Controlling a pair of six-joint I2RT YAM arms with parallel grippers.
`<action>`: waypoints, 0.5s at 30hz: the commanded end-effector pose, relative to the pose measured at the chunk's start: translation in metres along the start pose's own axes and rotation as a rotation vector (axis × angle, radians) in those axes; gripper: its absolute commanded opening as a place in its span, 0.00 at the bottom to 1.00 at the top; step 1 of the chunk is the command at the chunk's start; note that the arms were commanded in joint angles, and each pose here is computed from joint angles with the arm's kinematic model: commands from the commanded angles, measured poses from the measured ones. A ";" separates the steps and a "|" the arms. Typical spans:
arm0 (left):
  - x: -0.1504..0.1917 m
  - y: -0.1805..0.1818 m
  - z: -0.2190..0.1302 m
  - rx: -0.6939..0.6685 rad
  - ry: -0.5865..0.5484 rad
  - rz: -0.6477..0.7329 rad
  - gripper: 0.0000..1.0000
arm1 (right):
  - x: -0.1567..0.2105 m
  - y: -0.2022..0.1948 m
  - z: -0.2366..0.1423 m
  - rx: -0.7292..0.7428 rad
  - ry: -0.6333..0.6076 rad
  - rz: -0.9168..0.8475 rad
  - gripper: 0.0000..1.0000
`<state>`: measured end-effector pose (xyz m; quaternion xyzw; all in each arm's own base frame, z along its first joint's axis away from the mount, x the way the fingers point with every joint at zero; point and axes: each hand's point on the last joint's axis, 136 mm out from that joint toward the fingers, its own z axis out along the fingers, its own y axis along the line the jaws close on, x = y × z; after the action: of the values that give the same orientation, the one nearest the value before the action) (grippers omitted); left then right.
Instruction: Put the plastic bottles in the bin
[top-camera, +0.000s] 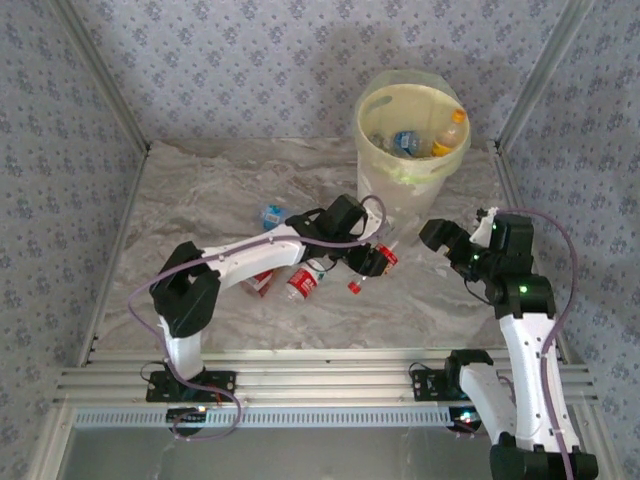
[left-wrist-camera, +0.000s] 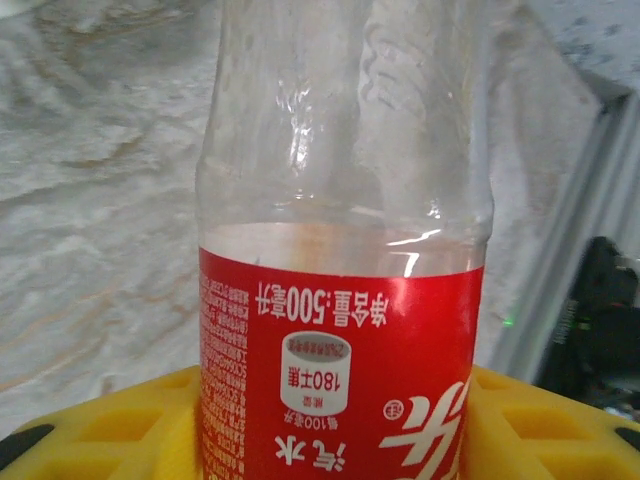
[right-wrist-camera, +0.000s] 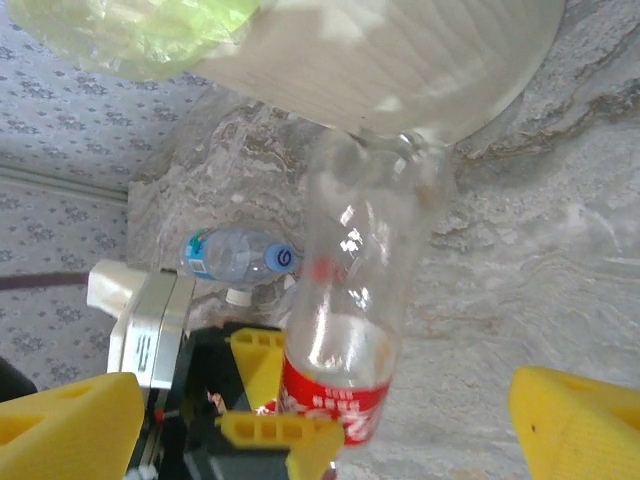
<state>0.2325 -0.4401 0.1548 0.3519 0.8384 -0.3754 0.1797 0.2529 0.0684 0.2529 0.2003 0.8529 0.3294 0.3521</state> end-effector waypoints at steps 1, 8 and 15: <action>-0.017 -0.031 -0.018 0.116 -0.083 0.030 0.54 | -0.006 0.007 0.009 -0.052 0.004 0.001 0.96; -0.009 -0.046 -0.021 0.140 -0.082 0.076 0.56 | -0.014 0.015 0.025 -0.084 0.020 -0.009 0.94; -0.011 -0.058 -0.023 0.127 -0.100 0.110 0.56 | -0.017 0.008 0.032 -0.040 0.016 -0.010 0.94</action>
<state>0.2070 -0.4480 0.1716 0.3682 0.8134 -0.4089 0.1886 0.2841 0.0774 0.2457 0.1884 0.8522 0.3473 0.3431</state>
